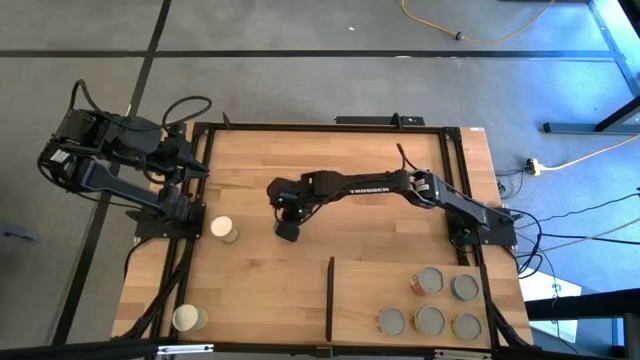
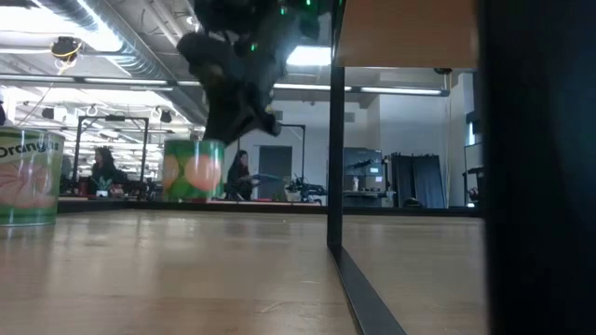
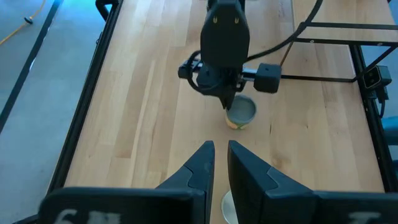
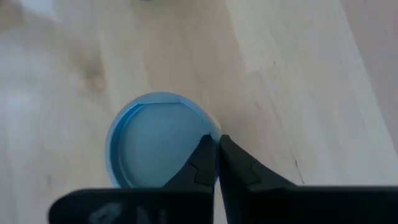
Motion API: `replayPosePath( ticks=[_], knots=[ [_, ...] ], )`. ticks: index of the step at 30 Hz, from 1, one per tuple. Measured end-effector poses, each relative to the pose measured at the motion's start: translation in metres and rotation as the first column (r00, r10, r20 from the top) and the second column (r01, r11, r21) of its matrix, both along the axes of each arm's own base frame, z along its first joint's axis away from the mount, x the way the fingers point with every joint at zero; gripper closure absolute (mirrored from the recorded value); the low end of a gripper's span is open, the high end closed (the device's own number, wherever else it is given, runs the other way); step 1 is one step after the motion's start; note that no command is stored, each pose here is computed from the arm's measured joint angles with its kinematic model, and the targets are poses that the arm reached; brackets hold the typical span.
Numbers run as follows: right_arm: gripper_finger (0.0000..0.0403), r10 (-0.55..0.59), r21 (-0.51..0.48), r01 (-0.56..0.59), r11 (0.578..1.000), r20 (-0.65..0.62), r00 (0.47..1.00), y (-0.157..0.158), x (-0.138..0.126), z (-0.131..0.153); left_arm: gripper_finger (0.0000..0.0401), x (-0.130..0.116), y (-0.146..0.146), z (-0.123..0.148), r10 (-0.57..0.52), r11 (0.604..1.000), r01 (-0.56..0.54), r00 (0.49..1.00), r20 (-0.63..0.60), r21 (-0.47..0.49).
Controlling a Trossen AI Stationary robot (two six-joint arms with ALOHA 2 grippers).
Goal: Pick and place cans onto a shelf
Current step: Put the canned peach on the shelf
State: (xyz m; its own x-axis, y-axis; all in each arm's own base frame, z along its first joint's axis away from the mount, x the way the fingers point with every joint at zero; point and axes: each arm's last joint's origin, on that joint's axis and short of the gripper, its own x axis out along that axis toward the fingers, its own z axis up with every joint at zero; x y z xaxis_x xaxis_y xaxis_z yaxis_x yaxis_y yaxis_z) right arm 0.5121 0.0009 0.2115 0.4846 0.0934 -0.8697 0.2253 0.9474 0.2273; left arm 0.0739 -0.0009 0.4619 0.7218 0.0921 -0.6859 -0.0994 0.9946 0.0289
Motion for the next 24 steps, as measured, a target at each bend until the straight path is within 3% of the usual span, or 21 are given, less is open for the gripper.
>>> replayPosePath(
  ticks=[7,19,24],
  knots=[
    [0.0397,0.086,-0.076,-0.083,0.994,0.028,0.996,0.01,-0.009,0.048,0.0364,0.0,-0.001,0.0,-0.04,0.999,0.04,0.999,-0.008,0.014],
    [0.0397,0.138,-0.141,-0.134,0.981,0.019,0.99,0.043,-0.057,0.118,0.0364,0.0,-0.001,0.0,-0.065,0.998,0.065,0.998,-0.009,0.008],
    [0.0397,0.101,-0.158,-0.097,0.983,0.017,0.995,0.052,-0.083,0.147,0.0364,0.0,-0.001,0.0,-0.065,0.998,0.065,0.998,-0.009,0.008]
  ],
)
